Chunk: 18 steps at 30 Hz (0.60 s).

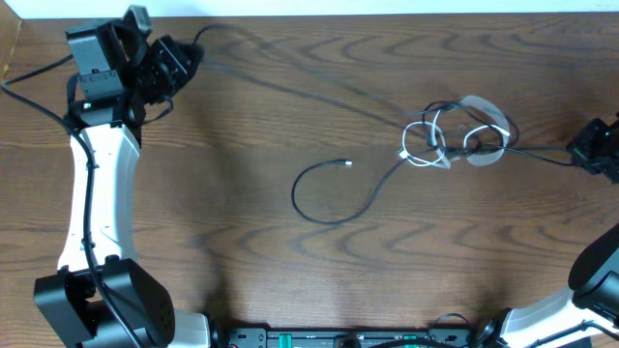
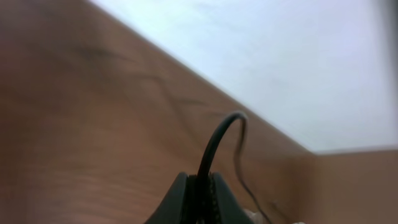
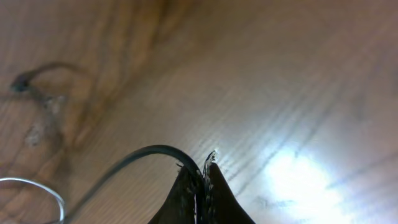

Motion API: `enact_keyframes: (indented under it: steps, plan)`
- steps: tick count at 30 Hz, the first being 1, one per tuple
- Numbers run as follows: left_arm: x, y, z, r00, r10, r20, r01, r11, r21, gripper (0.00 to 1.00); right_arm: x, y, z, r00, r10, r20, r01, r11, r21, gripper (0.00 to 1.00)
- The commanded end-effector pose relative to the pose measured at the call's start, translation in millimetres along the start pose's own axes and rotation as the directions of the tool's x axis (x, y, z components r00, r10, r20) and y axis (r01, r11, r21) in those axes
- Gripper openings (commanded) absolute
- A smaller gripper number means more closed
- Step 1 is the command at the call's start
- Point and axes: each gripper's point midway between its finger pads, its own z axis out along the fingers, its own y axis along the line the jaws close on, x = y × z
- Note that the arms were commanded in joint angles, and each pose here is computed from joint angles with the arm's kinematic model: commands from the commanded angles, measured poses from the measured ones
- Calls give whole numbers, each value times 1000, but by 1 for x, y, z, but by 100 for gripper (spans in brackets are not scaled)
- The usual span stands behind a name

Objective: Untangle cables

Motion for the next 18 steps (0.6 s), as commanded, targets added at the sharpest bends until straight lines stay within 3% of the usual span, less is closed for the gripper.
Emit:
enact_keyframes:
  steps: [1,4,9,12,18]
  plan:
    - [-32,46,-23,972,204,113,-159,935,-318,8,7,26,4,988,-156,-15,154,981,-114,1]
    - [-28,75,-34,970,228,81,-165,868,-469,7,13,49,4,969,-246,-5,242,957,-161,1]
    - [-13,75,-31,972,234,14,-200,859,-471,7,42,110,-4,887,-460,33,439,821,-364,1]
    - [9,51,-15,956,284,-69,-289,877,-384,7,69,165,-20,804,-584,114,549,655,-519,1]
    - [57,0,12,896,401,-189,-436,876,-206,11,91,229,-55,732,-642,229,619,487,-616,2]
